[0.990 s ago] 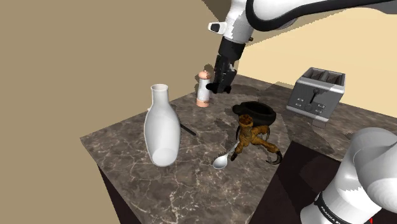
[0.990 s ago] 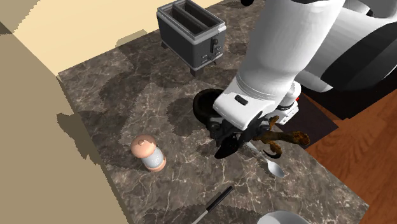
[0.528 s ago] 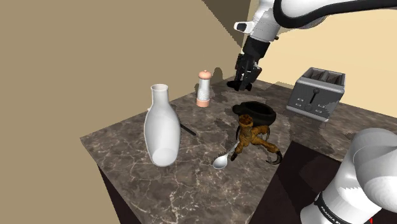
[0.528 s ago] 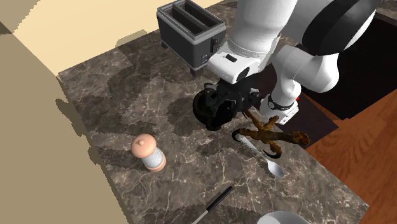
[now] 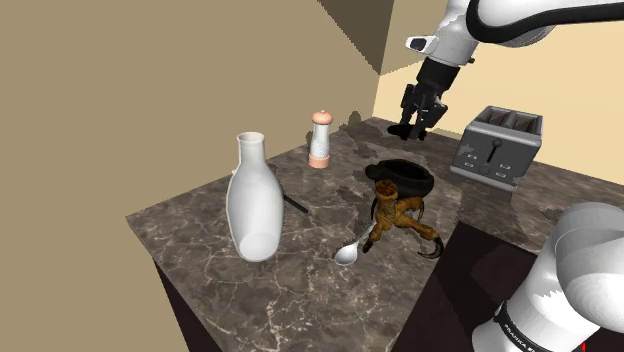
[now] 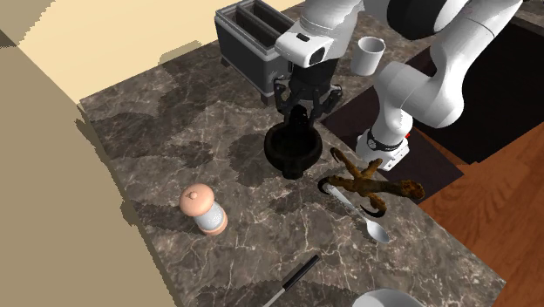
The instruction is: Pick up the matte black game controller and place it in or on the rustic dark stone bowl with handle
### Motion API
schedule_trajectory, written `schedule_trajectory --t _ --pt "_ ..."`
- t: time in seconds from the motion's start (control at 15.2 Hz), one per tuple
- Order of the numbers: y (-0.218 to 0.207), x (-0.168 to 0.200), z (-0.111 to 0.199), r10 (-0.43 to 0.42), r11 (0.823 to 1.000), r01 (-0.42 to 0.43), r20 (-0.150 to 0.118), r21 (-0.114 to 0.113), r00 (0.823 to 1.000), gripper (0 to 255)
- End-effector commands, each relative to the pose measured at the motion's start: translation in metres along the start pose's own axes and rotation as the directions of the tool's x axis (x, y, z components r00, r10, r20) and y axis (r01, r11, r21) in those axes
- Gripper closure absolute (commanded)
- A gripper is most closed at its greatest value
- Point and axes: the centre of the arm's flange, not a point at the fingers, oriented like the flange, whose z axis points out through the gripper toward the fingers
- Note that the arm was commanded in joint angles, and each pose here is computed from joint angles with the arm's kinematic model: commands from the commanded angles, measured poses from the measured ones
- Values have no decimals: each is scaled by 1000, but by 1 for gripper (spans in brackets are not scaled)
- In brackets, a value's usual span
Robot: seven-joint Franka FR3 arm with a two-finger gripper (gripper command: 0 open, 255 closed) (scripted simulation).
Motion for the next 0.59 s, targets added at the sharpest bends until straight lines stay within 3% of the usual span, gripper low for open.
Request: schedule_trajectory --t 0.0,0.53 --pt "-1 -5 8 -1 1000 1 0 0 1000 255" --pt "-7 -11 50 -1 1000 1 0 0 1000 255"
